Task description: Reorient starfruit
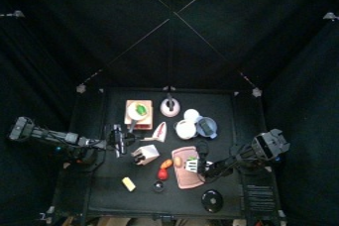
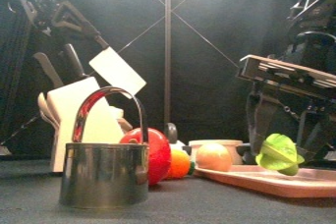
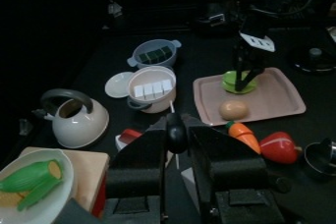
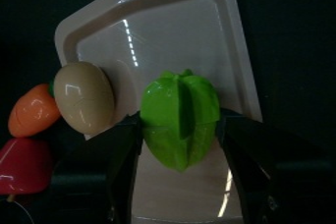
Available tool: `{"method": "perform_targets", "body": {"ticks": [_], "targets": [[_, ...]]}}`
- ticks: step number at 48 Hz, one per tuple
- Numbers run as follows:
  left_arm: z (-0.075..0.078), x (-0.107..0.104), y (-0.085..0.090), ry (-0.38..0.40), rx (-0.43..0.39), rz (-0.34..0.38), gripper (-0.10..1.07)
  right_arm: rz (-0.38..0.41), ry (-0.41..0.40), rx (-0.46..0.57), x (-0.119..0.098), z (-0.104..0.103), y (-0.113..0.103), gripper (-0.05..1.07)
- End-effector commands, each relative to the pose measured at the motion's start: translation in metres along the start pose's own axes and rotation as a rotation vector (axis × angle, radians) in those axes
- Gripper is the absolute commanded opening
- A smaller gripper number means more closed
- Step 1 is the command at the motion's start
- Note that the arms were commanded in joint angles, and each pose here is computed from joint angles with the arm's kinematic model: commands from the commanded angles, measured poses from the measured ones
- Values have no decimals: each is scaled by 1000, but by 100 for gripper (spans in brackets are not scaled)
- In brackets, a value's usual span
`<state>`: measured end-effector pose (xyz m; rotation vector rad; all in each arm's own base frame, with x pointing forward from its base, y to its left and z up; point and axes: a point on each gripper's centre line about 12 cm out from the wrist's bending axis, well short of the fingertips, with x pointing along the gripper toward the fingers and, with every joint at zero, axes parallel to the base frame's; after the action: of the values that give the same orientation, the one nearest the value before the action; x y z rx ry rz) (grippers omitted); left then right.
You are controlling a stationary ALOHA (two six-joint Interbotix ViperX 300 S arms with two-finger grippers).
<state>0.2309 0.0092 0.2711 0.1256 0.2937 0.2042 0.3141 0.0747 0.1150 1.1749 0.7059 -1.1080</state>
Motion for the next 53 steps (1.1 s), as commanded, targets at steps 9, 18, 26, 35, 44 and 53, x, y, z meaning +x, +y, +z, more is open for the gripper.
{"method": "perform_targets", "body": {"ticks": [9,18,26,35,44,53], "targets": [[5,0,1,-10,-3,2,49,34,11,24,-9,1,12,100],[5,0,1,-10,-4,2,49,38,13,26,-10,1,13,101],[5,0,1,-10,-5,3,49,44,16,24,-12,1,14,101],[4,1,1,-7,-3,3,49,45,9,15,-15,3,14,101],[4,0,1,-8,-5,3,49,42,10,13,-16,2,14,101],[4,0,0,-5,-15,1,49,52,-8,13,-27,7,15,101]]}}
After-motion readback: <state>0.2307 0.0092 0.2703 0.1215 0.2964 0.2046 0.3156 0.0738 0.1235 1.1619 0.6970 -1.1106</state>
